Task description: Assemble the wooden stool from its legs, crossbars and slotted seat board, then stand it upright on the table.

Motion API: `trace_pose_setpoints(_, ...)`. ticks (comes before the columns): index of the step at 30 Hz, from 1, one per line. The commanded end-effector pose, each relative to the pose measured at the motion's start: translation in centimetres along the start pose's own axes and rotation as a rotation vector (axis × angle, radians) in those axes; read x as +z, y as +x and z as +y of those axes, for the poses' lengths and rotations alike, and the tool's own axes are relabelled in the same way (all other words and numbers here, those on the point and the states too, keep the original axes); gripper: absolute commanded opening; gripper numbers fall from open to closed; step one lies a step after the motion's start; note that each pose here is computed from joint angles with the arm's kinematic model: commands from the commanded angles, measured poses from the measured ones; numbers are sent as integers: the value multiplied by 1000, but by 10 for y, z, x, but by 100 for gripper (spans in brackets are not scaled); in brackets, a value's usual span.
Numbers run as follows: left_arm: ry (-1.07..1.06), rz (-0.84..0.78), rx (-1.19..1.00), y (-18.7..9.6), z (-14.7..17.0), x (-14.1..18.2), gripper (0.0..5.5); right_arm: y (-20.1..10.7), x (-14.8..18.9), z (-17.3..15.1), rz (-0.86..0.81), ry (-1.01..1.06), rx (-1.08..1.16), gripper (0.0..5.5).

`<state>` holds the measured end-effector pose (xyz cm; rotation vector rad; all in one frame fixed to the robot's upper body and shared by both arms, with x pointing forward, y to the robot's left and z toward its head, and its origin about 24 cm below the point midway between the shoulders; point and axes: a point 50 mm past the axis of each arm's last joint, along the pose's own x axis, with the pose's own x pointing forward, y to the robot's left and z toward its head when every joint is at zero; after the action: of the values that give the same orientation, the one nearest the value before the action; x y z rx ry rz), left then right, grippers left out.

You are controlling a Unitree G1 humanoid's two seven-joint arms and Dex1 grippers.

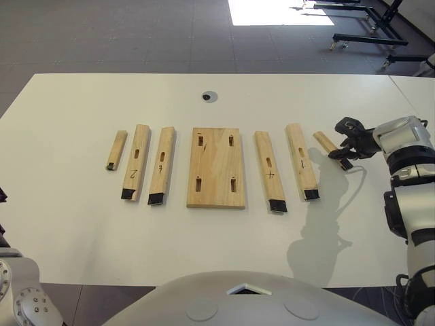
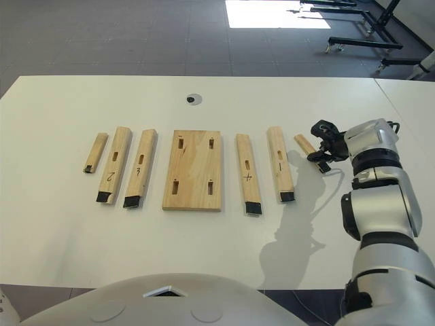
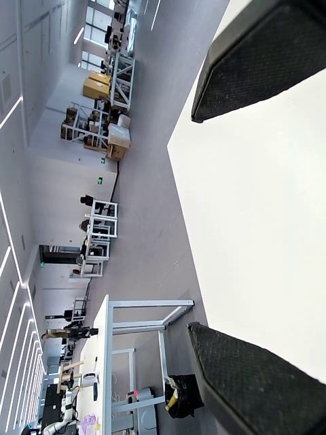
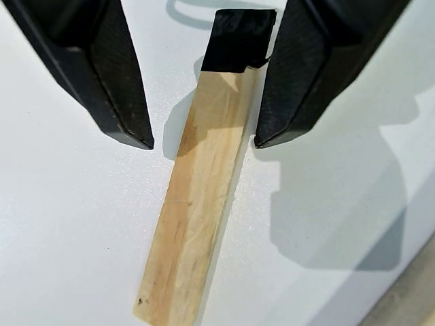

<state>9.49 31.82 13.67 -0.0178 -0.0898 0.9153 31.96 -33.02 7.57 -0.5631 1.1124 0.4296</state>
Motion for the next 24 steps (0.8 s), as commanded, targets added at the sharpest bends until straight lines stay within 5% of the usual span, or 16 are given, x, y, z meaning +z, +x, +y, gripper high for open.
trace_pose_setpoints(1, 14, -9, -13, 3, -3, 2, 540, 19, -13, 17, 62, -5, 52, 205)
trace_pose_setpoints(5, 14, -7, -12, 2, -4, 1, 540, 22, -14, 19, 64, -9, 55, 131)
trace_pose_setpoints(13, 15, -8, -9, 2, -4, 1, 540, 22, -7, 21, 43, -8, 55, 131)
trace_pose_setpoints(24, 11, -19, -68, 15, -13, 7, 540, 5, 48, 17, -200, 122, 55, 130)
